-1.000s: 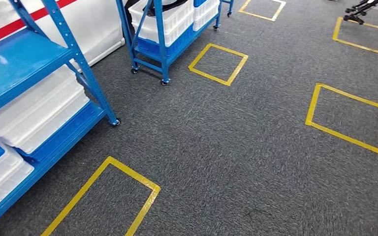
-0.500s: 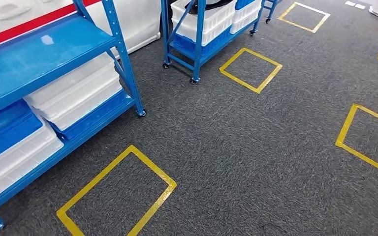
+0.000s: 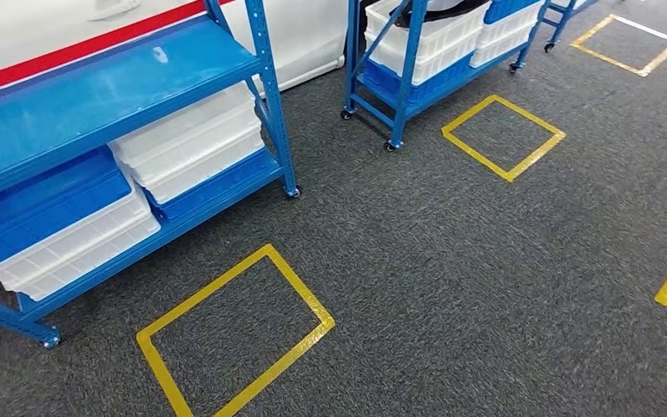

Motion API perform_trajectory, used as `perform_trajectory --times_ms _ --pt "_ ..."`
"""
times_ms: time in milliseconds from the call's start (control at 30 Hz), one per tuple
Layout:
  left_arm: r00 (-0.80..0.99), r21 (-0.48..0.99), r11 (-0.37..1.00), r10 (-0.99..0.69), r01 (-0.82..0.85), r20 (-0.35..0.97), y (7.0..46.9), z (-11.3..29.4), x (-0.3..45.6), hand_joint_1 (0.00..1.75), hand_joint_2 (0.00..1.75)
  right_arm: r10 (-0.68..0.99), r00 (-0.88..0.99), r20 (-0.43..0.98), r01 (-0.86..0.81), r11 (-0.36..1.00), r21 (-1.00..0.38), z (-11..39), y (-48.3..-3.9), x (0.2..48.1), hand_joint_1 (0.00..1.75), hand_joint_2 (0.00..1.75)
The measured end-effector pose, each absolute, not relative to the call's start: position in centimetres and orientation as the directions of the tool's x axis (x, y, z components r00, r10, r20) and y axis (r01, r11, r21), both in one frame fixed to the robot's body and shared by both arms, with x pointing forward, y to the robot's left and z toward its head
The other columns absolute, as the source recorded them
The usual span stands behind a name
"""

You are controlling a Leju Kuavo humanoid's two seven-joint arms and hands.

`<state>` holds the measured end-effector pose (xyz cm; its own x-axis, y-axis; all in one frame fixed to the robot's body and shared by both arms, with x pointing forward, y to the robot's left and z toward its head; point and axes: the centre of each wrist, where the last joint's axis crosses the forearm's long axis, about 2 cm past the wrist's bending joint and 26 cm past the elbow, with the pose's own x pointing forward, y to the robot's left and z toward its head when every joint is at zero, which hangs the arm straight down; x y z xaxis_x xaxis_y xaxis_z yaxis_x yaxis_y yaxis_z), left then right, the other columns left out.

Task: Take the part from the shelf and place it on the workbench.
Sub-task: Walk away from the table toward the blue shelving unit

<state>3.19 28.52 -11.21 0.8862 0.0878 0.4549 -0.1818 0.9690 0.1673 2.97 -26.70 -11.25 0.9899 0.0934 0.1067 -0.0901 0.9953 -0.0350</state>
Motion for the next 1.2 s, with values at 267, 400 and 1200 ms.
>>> perform_trajectory --times_ms 267,400,1200 --pt "0.886 0.17 0.97 0.076 -0.171 0.457 28.7 -11.2 3.3 0.0 0.0 0.095 0.99 0.106 -0.091 0.995 -0.046 -11.3 -27.8 3.1 0.0 0.0" --pt "0.889 0.172 0.971 0.071 -0.165 0.453 28.8 -11.2 2.9 0.0 0.0 0.095 0.989 0.115 -0.09 0.995 -0.048 -11.2 -27.8 3.6 0.0 0.0" --pt "0.875 0.156 0.976 0.06 -0.152 0.48 28.6 -11.2 3.1 0.0 0.0 0.082 0.992 0.093 -0.078 0.996 -0.048 -11.3 -27.9 3.0 0.0 0.0"
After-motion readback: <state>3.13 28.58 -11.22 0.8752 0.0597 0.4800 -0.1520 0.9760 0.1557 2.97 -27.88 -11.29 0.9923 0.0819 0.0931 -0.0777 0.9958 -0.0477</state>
